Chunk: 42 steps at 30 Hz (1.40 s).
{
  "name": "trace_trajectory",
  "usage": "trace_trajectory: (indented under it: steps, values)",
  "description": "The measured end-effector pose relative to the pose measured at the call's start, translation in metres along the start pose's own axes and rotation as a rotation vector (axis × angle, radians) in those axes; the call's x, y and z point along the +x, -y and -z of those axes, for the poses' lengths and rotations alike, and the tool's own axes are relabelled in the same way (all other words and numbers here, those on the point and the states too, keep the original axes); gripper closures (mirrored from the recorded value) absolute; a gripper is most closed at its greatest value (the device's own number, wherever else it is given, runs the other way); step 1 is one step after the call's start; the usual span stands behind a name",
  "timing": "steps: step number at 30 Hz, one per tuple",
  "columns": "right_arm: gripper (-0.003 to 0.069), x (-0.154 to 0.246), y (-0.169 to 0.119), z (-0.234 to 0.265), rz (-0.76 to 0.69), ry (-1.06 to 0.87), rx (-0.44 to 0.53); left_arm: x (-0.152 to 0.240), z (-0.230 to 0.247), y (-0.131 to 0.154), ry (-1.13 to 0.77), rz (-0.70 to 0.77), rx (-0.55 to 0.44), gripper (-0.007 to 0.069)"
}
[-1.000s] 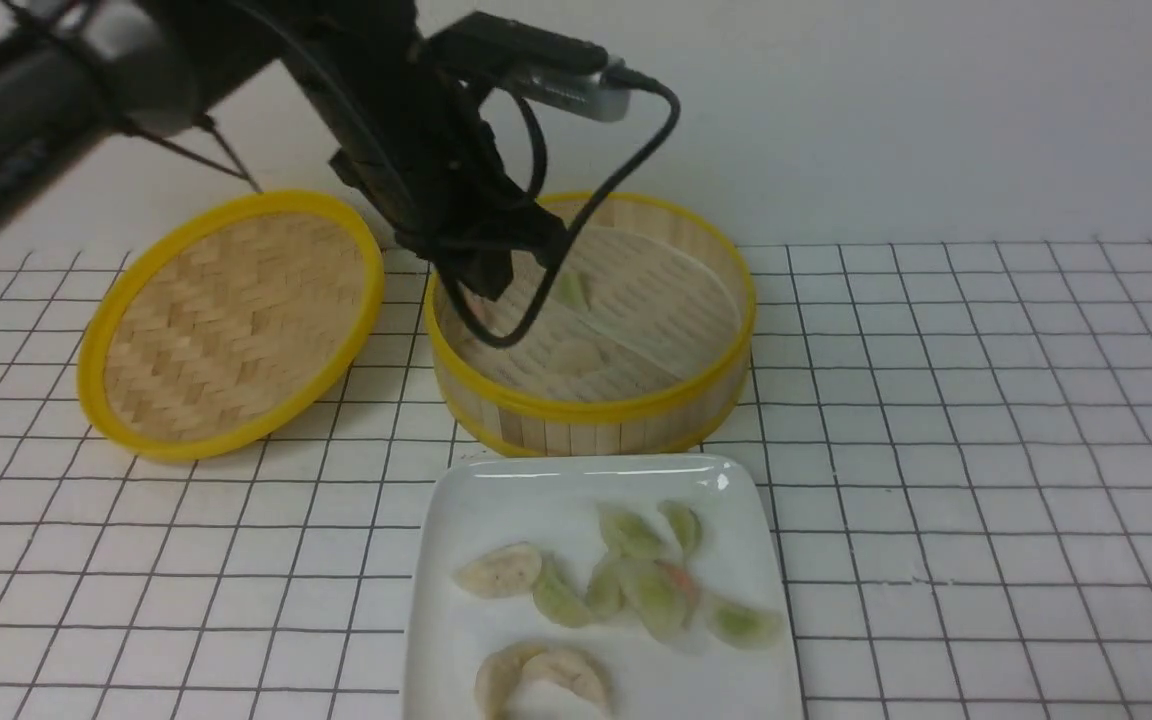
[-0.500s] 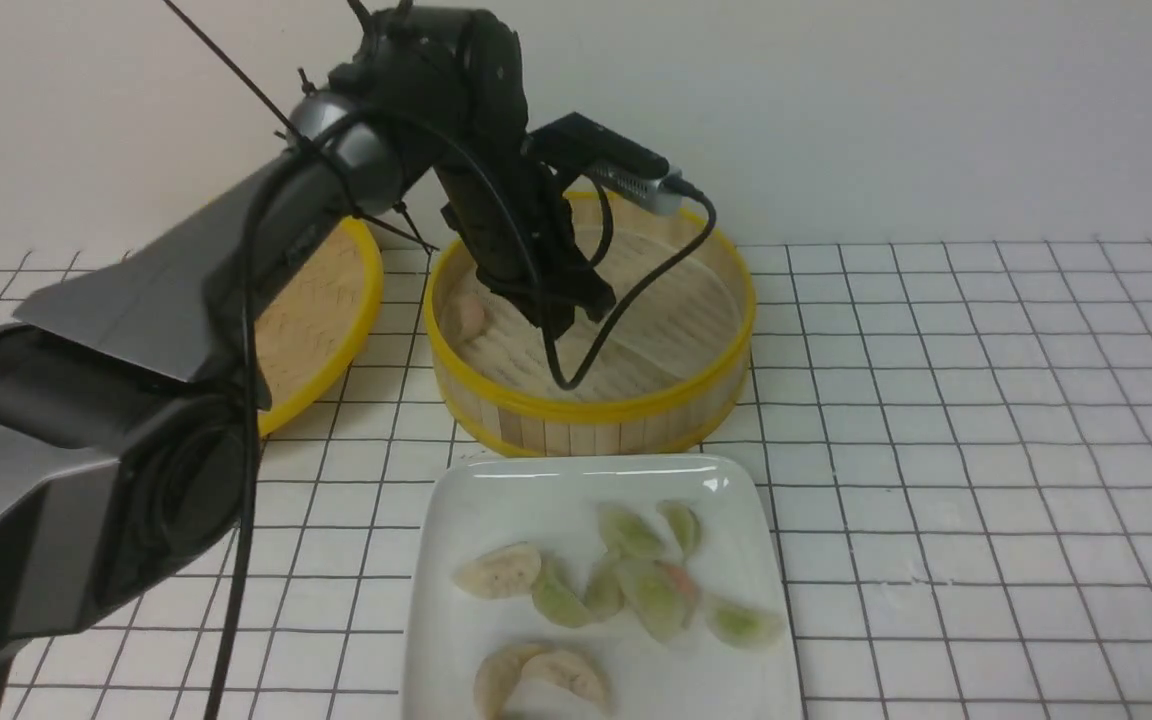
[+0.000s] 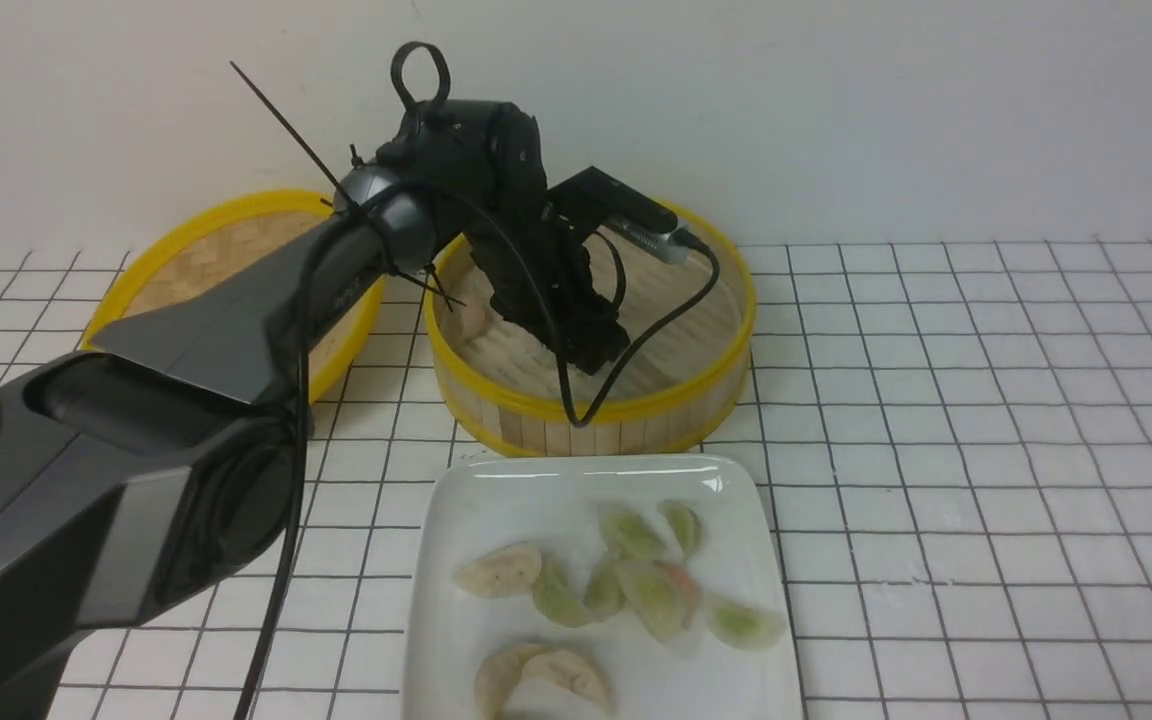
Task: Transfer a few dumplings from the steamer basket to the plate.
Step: Use the left arm to grab a dumpling from the steamer, then use the left arm to put the dumpling into the plate
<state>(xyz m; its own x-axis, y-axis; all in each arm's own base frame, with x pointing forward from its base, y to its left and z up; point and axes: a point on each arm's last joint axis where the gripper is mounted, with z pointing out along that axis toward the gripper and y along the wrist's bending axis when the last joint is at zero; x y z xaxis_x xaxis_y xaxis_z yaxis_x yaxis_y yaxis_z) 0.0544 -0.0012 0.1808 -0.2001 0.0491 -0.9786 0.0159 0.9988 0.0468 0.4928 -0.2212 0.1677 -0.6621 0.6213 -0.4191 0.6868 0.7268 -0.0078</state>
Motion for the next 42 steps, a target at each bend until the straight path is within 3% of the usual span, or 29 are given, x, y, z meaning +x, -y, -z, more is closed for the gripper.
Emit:
trace_trajectory:
  steps: [3,4,13,19,26,31,33,38,42]
  values:
    - [0.0673,0.0,0.0,0.0,0.0,0.0,0.0,0.0,0.006,0.001,-0.013,-0.002,0.005,0.0428]
    - [0.0673,0.0,0.0,0.0,0.0,0.0,0.0,0.0,0.009,0.001,-0.016,-0.001,0.005,0.0433]
    - [0.0673,0.0,0.0,0.0,0.0,0.0,0.0,-0.011,0.084,0.011,0.005,0.006,-0.001,0.0432]
    - [0.0673,0.0,0.0,0.0,0.0,0.0,0.0,-0.015,0.1,0.013,0.031,0.009,-0.007,0.0432]
    - [0.0673,0.0,0.0,0.0,0.0,0.0,0.0,-0.009,0.123,0.018,0.033,0.13,-0.006,0.0432]
    - [0.0673,0.0,0.0,0.0,0.0,0.0,0.0,0.021,0.186,0.04,0.03,0.16,-0.002,0.0442]
    - [0.0673,0.0,0.0,0.0,0.0,0.0,0.0,0.052,0.207,0.056,-0.017,0.177,0.023,0.0442]
    - [0.0673,0.0,0.0,0.0,0.0,0.0,0.0,0.118,0.185,0.092,-0.212,0.2,0.118,0.0442]
    - [0.0673,0.0,0.0,0.0,0.0,0.0,0.0,0.136,0.151,0.104,-0.244,0.204,0.129,0.0442]
